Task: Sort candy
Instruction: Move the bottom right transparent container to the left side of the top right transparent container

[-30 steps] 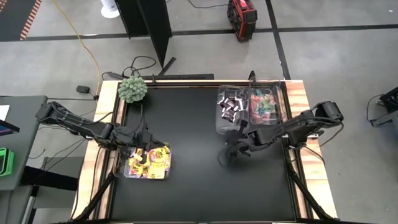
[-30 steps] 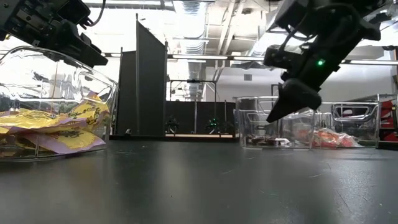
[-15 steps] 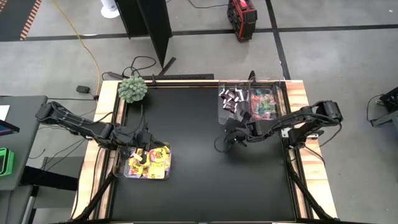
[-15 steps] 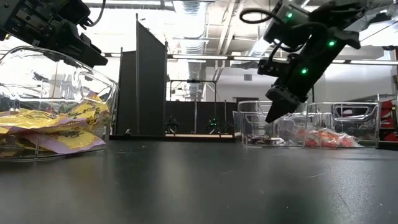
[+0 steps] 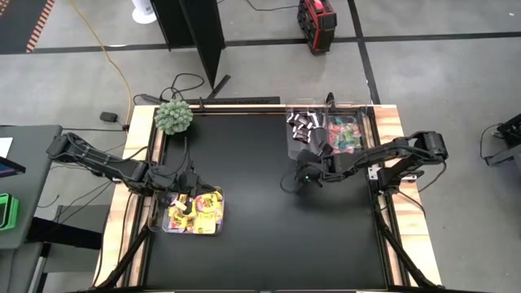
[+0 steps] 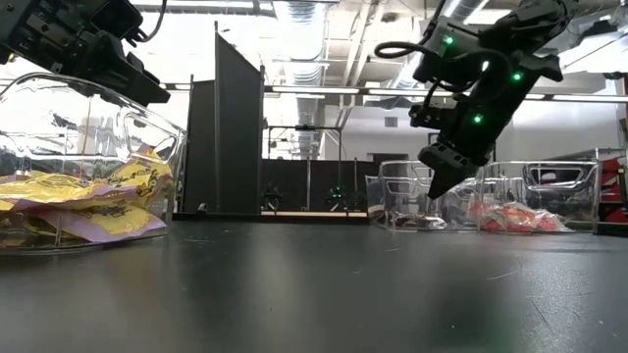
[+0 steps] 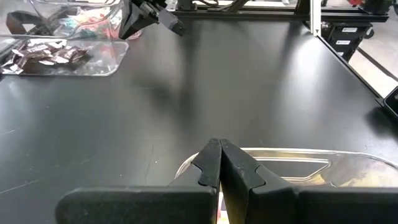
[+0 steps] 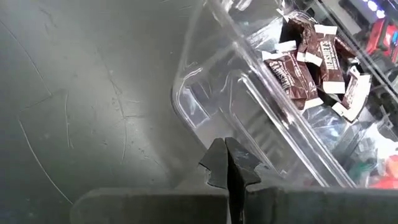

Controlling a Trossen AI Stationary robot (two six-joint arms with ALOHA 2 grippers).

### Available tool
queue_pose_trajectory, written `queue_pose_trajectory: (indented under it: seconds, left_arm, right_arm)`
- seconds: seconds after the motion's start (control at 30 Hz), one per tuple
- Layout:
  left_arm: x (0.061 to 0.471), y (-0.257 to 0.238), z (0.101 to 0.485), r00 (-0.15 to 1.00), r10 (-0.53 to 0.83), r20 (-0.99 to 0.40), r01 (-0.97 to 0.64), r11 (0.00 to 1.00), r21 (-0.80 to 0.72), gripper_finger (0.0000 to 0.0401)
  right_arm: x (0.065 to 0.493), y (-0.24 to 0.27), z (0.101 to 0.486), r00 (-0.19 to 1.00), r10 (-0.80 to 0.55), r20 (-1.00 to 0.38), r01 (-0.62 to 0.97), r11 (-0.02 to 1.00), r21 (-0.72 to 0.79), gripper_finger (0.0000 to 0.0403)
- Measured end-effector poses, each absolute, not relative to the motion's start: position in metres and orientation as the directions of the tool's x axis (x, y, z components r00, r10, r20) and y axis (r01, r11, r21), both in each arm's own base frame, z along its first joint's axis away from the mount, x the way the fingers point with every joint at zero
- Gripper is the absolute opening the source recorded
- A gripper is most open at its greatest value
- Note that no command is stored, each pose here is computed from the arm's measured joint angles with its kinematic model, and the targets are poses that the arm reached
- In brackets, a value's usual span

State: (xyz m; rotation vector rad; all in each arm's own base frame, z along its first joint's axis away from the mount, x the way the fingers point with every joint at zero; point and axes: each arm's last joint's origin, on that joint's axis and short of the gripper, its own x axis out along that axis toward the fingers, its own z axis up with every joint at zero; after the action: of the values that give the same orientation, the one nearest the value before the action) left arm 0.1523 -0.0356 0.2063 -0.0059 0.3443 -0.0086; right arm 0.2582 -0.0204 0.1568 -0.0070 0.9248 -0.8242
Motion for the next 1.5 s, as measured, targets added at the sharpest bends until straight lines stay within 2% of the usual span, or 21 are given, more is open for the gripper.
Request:
queue_pose_trajectory:
  seconds: [0.13, 0.37, 0.5, 0.6, 0.87, 1.07, 1.2, 1.5]
  left_arm:
    - [0.152, -0.036, 0.206, 0.942, -0.010, -0.336, 0.006, 1.000, -0.010, 0.0000]
    - [0.153, -0.036, 0.215, 0.945, -0.010, -0.327, 0.001, 1.000, -0.028, 0.0000]
    - [0.151, -0.036, 0.217, 0.915, -0.010, -0.402, -0.017, 0.998, -0.063, 0.0000]
    - [0.146, -0.036, 0.219, 0.858, -0.048, -0.512, -0.011, 0.994, -0.112, 0.0000]
    - [0.131, -0.036, 0.220, 0.697, -0.107, -0.709, -0.082, 0.970, -0.227, 0.0000]
    - [0.132, -0.038, 0.216, 0.667, -0.117, -0.736, -0.126, 0.956, -0.267, 0.0000]
    - [0.145, -0.041, 0.209, 0.650, -0.093, -0.754, -0.159, 0.954, -0.255, 0.0000]
    - [0.193, -0.057, 0.181, 0.639, -0.141, -0.756, -0.075, 0.967, -0.243, 0.0000]
  right_arm:
    - [0.260, -0.012, 0.157, 0.355, -0.623, -0.698, 0.565, 0.737, -0.370, 0.0007]
    - [0.269, 0.018, 0.175, 0.555, -0.562, -0.613, 0.402, 0.827, -0.393, 0.0007]
    - [0.277, 0.045, 0.190, 0.720, -0.446, -0.532, 0.241, 0.879, -0.412, 0.0007]
    - [0.279, 0.061, 0.197, 0.787, -0.387, -0.480, 0.168, 0.883, -0.438, 0.0007]
    - [0.279, 0.073, 0.201, 0.826, -0.348, -0.443, 0.137, 0.887, -0.441, 0.0007]
    - [0.280, 0.076, 0.204, 0.846, -0.335, -0.415, 0.140, 0.891, -0.432, 0.0007]
    - [0.280, 0.076, 0.204, 0.846, -0.334, -0.416, 0.139, 0.891, -0.433, 0.0007]
    - [0.280, 0.075, 0.204, 0.845, -0.335, -0.418, 0.136, 0.889, -0.438, 0.0007]
